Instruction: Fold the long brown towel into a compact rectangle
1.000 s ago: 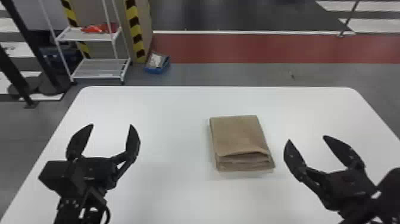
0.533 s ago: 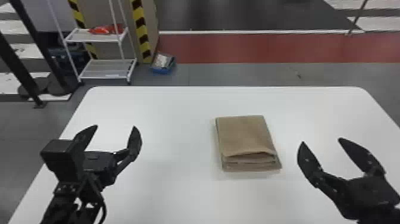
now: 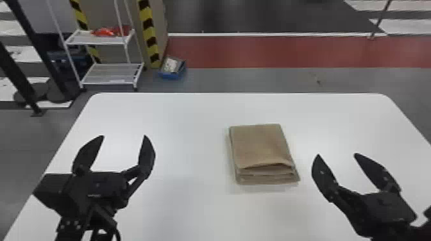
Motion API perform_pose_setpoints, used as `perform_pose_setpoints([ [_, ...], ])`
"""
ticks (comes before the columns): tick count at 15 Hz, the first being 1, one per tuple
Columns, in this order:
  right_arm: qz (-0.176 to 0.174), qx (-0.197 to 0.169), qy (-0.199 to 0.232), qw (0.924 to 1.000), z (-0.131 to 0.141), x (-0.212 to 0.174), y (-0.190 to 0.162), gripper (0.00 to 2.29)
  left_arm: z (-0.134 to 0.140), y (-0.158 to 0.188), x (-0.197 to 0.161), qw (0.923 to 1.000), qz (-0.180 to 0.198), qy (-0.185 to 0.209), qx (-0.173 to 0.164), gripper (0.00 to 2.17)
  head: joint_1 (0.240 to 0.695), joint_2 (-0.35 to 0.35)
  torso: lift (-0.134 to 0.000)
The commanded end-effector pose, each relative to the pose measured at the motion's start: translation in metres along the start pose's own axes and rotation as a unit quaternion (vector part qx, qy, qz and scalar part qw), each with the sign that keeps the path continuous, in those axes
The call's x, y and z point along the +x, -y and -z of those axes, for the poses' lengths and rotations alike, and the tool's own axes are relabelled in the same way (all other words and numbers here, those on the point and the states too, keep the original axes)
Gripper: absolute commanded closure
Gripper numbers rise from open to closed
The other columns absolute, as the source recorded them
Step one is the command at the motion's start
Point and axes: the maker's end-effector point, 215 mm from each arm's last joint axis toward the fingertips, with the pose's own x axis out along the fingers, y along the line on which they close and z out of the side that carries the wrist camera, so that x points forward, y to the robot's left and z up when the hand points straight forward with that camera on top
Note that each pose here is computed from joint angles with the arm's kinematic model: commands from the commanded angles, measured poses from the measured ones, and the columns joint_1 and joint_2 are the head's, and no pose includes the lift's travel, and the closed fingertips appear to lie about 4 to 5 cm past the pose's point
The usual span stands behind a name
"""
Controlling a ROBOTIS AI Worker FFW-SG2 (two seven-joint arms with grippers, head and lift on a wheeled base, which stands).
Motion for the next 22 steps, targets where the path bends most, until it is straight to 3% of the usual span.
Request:
perform_pose_setpoints([
  [1, 0.0, -0.007, -0.002, 1.0, 0.001, 0.002, -0.002, 0.09, -0.003, 0.009, -0.005, 0.9999, 0.008, 0.007, -0.004, 0.03, 0.695, 0.016, -0.12],
  [7, -0.004, -0.014, -0.007, 0.9999, 0.005, 0.004, -0.007, 0.09, -0.001, 0.039, -0.013, 0.9994, 0.034, 0.004, -0.002, 0.03, 0.695, -0.012, -0.12],
  [22, -0.014, -0.014, -0.021, 0.9996, 0.023, 0.004, -0.023, 0.11, -0.005, 0.036, -0.021, 0.9994, 0.032, 0.012, -0.004, 0.03, 0.695, -0.001, -0.12],
])
